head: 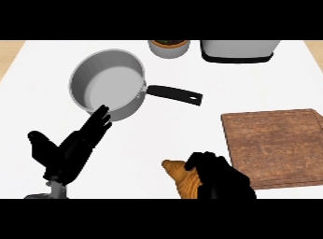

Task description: Pick the croissant from the cutting board and place it in the pot

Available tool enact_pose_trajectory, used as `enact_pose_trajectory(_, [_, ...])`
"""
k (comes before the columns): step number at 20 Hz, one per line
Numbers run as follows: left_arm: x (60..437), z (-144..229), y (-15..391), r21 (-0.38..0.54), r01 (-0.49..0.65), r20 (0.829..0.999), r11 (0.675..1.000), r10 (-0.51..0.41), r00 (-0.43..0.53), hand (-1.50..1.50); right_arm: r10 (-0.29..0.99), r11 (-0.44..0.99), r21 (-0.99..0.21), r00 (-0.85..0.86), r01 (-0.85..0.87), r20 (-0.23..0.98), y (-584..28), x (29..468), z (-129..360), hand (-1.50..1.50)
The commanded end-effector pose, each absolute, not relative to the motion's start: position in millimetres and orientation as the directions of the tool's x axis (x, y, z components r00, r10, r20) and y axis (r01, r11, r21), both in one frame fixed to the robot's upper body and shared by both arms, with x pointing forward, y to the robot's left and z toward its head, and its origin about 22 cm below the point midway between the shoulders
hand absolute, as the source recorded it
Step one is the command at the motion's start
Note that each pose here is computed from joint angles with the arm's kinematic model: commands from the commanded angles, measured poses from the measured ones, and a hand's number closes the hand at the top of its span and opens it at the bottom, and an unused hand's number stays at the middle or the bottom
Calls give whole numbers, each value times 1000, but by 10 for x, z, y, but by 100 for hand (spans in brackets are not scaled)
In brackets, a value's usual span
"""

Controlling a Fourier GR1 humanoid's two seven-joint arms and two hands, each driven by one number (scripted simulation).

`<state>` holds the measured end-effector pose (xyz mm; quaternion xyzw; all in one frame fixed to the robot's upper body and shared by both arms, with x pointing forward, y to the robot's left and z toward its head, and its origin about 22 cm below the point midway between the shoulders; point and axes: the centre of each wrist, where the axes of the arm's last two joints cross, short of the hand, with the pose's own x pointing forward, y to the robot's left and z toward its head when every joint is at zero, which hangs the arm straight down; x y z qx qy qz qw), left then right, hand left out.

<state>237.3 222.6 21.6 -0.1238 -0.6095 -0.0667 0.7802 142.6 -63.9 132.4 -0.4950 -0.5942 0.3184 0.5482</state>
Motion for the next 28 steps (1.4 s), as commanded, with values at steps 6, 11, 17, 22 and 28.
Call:
enact_pose_trajectory(6, [2475, 285, 2188, -103, 275, 970, 956, 35, 242, 0, 858, 472, -826, 57, 308, 511, -578, 1453, 2055, 150])
enact_pose_trajectory(11, [2405, 265, 2064, -97, 295, 969, 951, 22, 247, 0, 842, 494, -813, 61, 308, 535, -489, 1800, 2300, 150])
enact_pose_trajectory(17, [2458, 204, 2076, -100, 312, 973, 945, 26, 231, 0, 827, 524, -803, 57, 283, 559, -233, 2477, 2489, 150])
enact_pose_trajectory(22, [2562, 304, 2124, -111, 281, 972, 953, 45, 229, 0, 831, 528, -819, 60, 225, 553, -64, 2923, 2511, 150])
enact_pose_trajectory(28, [2441, 310, 2009, -111, 315, 971, 943, 35, 238, 0, 844, 516, -826, 30, 229, 536, 116, 3509, 2397, 150])
